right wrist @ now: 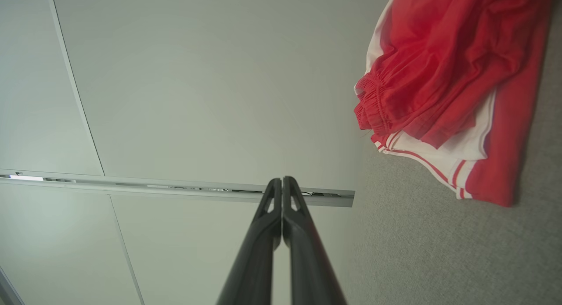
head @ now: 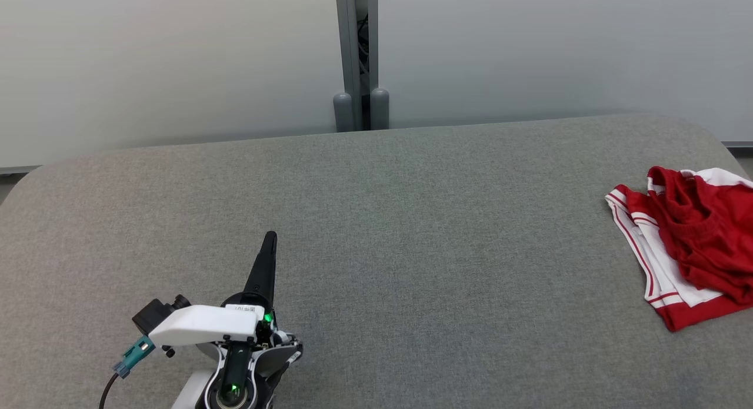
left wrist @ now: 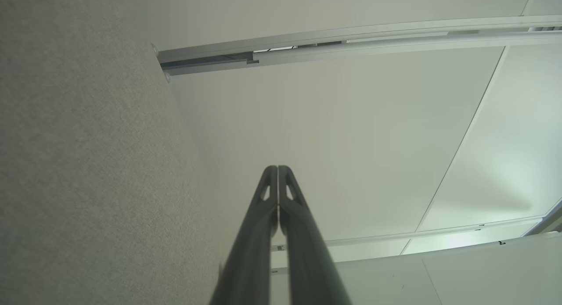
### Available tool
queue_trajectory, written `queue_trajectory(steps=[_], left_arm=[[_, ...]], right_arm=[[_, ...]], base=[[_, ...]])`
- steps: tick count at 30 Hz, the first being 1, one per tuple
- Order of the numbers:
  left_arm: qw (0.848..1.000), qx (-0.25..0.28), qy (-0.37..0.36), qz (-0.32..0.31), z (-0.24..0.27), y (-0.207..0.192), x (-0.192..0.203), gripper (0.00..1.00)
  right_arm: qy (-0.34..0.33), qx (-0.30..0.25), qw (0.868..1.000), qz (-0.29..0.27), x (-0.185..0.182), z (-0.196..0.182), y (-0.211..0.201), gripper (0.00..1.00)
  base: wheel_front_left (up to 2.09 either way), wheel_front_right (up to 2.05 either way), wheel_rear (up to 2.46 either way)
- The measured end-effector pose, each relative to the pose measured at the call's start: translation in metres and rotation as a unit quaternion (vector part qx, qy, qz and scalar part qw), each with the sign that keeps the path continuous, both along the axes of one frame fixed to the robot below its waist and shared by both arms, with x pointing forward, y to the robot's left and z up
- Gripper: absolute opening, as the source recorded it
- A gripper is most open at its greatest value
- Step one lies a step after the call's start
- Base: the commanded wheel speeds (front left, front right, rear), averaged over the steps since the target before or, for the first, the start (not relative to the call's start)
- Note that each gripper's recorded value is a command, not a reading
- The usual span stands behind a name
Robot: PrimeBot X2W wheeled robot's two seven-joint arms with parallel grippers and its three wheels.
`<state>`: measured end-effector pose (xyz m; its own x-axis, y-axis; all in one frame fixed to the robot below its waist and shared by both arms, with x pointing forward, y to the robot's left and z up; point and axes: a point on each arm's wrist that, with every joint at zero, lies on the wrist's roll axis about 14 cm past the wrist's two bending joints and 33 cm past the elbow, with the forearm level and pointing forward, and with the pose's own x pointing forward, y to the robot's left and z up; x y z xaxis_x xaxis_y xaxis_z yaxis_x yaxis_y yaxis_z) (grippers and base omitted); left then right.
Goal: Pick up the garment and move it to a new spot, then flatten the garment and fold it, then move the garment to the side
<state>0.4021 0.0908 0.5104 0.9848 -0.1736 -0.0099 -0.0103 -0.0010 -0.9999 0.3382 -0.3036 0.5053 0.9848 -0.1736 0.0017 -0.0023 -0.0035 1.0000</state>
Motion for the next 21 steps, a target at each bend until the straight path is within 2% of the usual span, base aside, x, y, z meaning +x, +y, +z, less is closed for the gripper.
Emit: queue_trajectory(steps=[21], left_arm=[[1.000, 0.000, 0.000, 0.000, 0.0000, 0.0000, 0.0000, 0.00]], right_arm=[[0.000, 0.001, 1.000, 0.000, -0.0003, -0.0003, 0.0000, 0.00]], base=[[0.00, 0.00, 0.00]])
